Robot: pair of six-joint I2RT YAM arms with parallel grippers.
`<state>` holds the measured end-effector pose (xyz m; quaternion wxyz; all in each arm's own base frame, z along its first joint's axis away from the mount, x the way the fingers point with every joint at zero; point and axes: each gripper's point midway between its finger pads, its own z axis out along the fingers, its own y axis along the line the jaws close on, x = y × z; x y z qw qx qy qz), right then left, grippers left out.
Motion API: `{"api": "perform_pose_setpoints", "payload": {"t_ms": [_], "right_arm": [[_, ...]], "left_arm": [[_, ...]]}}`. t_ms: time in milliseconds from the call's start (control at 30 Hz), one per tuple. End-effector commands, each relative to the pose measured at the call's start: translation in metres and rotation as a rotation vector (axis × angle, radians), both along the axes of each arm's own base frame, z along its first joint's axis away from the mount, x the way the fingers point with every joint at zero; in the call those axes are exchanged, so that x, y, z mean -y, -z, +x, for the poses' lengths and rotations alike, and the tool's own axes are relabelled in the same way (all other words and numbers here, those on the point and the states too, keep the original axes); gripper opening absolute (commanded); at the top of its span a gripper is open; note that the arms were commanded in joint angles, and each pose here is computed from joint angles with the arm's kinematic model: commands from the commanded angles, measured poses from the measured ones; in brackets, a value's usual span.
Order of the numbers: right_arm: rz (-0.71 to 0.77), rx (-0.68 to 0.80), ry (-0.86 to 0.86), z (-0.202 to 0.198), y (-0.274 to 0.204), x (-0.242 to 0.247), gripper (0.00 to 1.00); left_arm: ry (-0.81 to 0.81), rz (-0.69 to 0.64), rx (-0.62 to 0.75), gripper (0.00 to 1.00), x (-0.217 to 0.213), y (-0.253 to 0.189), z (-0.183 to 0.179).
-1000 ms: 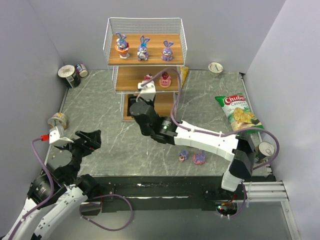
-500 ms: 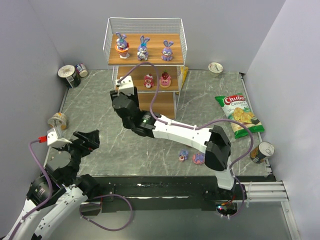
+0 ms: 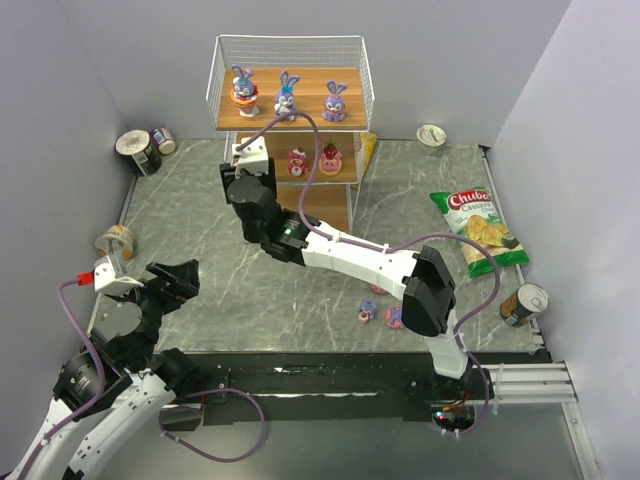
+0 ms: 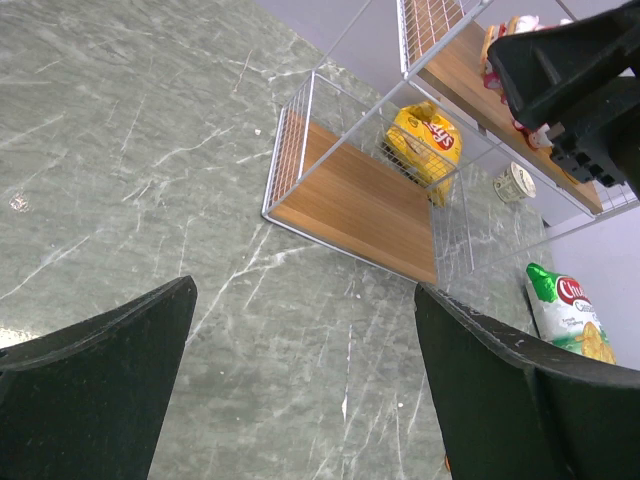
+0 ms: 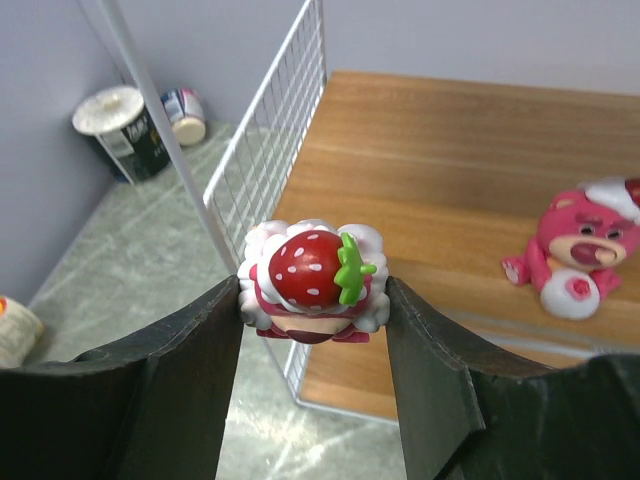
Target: Place and organize the plastic toys onto the shelf
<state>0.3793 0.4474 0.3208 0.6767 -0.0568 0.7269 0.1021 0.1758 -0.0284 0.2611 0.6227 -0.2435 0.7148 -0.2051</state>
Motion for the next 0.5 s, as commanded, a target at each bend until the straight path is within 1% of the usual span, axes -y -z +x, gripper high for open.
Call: {"api": "perform_pose_setpoints", "payload": {"t_ms": [0,467], "right_arm": [[0.07,0.051,0.041,0.012,-0.023,0.0,0.0],[0.052,0.025,0.068,0.025,-0.002,0.0,0.0]], "left_arm": [[-0.004,-0.016,0.02,0.96,-0.002,-0.009,-0.001],[-0.006,-0.015,0.018,0.97,-0.002,-0.008,-0.001]]}}
